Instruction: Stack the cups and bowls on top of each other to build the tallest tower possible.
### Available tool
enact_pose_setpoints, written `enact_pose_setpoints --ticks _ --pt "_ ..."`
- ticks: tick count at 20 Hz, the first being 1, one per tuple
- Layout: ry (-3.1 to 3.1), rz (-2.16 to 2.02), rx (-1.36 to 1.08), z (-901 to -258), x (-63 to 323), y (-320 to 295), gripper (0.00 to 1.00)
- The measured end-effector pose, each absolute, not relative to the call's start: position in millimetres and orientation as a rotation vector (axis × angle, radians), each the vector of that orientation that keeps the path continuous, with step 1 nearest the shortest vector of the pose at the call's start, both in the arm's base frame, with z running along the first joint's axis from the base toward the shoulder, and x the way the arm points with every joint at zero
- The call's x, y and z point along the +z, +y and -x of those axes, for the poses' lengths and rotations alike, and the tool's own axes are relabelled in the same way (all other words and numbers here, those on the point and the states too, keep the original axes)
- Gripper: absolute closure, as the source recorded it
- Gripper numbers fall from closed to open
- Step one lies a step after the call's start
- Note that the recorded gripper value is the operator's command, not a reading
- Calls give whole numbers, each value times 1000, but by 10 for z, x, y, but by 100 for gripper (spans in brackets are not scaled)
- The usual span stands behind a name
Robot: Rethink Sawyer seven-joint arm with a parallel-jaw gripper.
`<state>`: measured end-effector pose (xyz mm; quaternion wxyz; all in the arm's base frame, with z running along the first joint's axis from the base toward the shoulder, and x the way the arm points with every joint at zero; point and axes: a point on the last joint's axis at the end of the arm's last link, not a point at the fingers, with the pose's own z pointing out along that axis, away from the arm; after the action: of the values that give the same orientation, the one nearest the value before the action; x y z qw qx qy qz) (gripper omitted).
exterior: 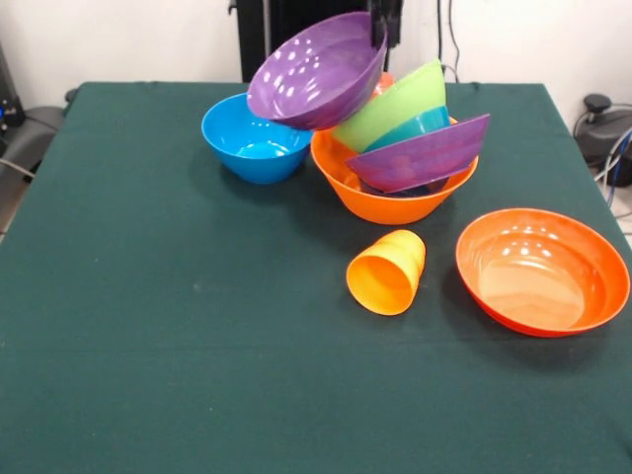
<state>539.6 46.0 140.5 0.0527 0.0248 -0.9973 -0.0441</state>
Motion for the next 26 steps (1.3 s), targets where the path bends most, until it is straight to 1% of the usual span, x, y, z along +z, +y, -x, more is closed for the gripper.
enact_pose_setpoints --ticks 6,11,15,26 --pt "-3022 -63 -167 -5339 1090 377 100" --pt "-3019 -66 -159 -5298 1024 337 100" --pt "-3033 -66 -146 -5323 1082 318 100" --pt "-3108 -61 -72 -5449 1412 195 100"
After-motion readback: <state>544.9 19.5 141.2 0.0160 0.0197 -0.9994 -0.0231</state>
